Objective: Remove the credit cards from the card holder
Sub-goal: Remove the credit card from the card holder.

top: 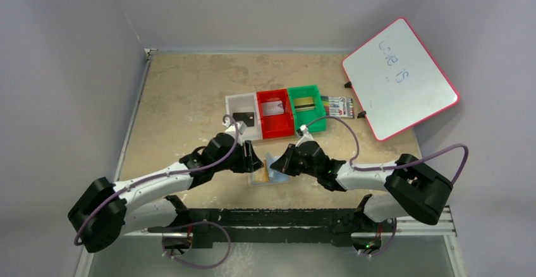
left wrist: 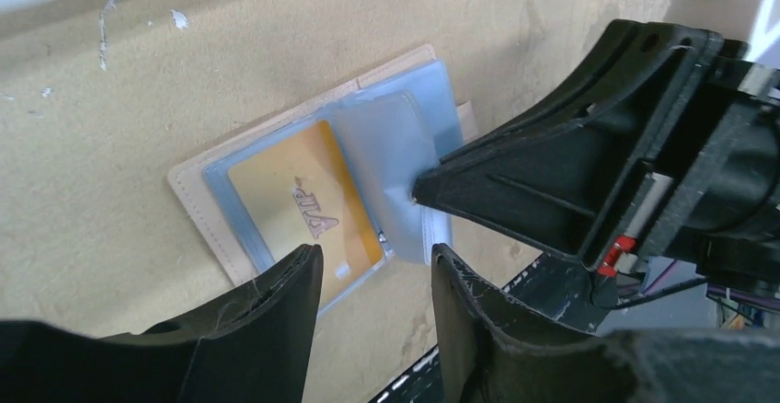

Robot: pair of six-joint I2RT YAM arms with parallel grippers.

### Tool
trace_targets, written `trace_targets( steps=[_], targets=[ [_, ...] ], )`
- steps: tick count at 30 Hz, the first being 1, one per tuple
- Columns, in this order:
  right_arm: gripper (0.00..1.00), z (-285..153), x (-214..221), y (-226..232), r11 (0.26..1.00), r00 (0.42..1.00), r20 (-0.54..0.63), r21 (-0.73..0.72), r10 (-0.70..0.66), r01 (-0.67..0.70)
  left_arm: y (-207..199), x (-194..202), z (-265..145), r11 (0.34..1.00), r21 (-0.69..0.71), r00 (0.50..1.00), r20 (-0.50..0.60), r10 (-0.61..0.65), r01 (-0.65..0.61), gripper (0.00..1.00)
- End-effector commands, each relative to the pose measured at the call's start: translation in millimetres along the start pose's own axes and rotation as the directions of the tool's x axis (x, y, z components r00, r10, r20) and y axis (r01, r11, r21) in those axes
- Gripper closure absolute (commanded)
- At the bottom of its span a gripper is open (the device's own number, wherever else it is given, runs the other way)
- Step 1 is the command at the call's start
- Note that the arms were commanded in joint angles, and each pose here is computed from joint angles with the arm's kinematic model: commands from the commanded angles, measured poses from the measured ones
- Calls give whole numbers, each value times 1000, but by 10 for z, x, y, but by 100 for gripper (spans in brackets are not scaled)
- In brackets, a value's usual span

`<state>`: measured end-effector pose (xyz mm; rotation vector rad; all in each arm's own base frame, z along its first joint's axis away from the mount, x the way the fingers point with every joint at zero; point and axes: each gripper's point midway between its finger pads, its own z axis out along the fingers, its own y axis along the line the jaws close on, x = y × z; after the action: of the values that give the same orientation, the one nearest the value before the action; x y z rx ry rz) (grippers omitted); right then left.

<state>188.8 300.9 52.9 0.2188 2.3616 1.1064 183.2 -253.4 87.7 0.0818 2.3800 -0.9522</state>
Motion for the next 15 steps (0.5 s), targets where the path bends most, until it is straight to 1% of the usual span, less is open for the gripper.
trace_targets(
  steps=[1,4,7,10,13,15],
  targets=[
    [94,-21,-94,0,1000,999,46,2,23,-23,-246,-163,170,996,76,994,100,-45,37,55],
    [94,-33,-94,-32,999,998,52,11,35,-36,-245,-97,297,997,61,995,87,-51,46,59],
    [94,-53,-97,-72,998,997,59,26,50,-52,-129,-17,378,998,2,995,79,-64,64,64],
    [94,-81,-97,-110,997,996,66,35,61,-63,-14,-19,381,995,-46,991,107,-82,87,68],
    [94,-111,-97,-148,996,995,73,47,70,-74,27,-49,347,994,-58,987,136,-87,96,70],
    [93,-130,-99,-159,996,994,77,48,77,-80,46,-42,354,993,-67,987,134,-85,95,70]
  ],
)
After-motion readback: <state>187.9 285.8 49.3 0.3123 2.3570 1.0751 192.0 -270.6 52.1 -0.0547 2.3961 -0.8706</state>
